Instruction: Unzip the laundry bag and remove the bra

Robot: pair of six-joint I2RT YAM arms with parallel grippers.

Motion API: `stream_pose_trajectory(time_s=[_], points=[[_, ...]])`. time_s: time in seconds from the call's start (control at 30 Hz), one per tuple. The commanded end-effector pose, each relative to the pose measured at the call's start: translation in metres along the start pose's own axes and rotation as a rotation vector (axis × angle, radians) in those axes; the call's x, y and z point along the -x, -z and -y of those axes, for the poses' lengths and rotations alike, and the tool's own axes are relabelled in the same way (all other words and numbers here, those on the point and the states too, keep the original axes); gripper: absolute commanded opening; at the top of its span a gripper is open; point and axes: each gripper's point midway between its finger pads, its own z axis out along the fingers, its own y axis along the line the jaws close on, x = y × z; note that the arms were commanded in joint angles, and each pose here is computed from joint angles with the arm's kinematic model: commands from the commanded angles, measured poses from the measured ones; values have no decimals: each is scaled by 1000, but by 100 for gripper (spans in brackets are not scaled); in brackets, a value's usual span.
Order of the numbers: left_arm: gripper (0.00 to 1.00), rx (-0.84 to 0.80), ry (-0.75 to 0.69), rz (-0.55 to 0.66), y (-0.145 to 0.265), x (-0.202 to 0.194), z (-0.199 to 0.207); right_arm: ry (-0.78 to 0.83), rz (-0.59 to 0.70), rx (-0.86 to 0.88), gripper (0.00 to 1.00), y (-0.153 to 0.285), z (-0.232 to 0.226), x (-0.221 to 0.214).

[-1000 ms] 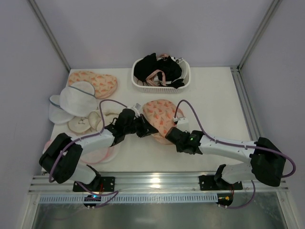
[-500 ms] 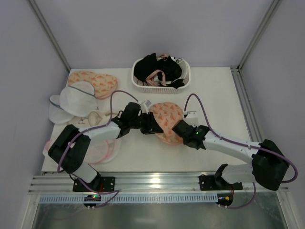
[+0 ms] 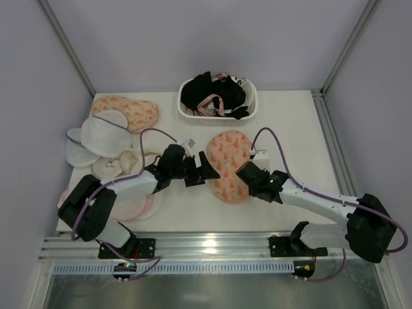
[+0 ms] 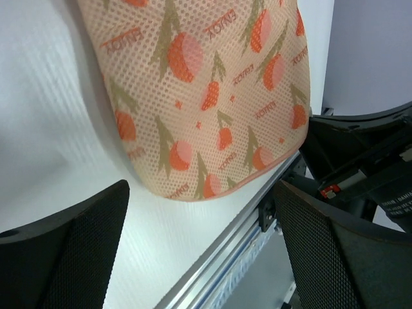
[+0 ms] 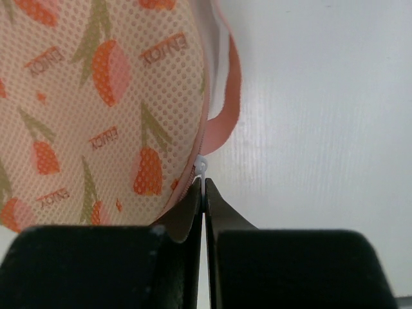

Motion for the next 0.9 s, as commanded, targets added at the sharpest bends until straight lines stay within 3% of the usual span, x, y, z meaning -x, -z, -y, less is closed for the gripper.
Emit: stream_pose_trajectory(time_s=[0.0,0.03,0.1,0.13,0.3,0.67,0.87], points=[[94,52,67,140,26,9,-4,-17,44,204,4,9,-35,14],[95,55,86,143,37,-3,-9,8,-26,368,4,18,-60,-3],[95,62,134,150,45,-14,-14,16,-6,591,4,39,-93,3],[95,65,147,148,54,-24,-19,35,-63,727,4,55,-110,-9],[95,9,227,163,70,-41,-7,15,-57,955,4,86,-144,-2],[99,-107,371,266,83,-37,33,0,-54,1007,4,78,-170,6],[99,-87,429,221,76,-58,35,-16,-22,990,3,75,-171,12]])
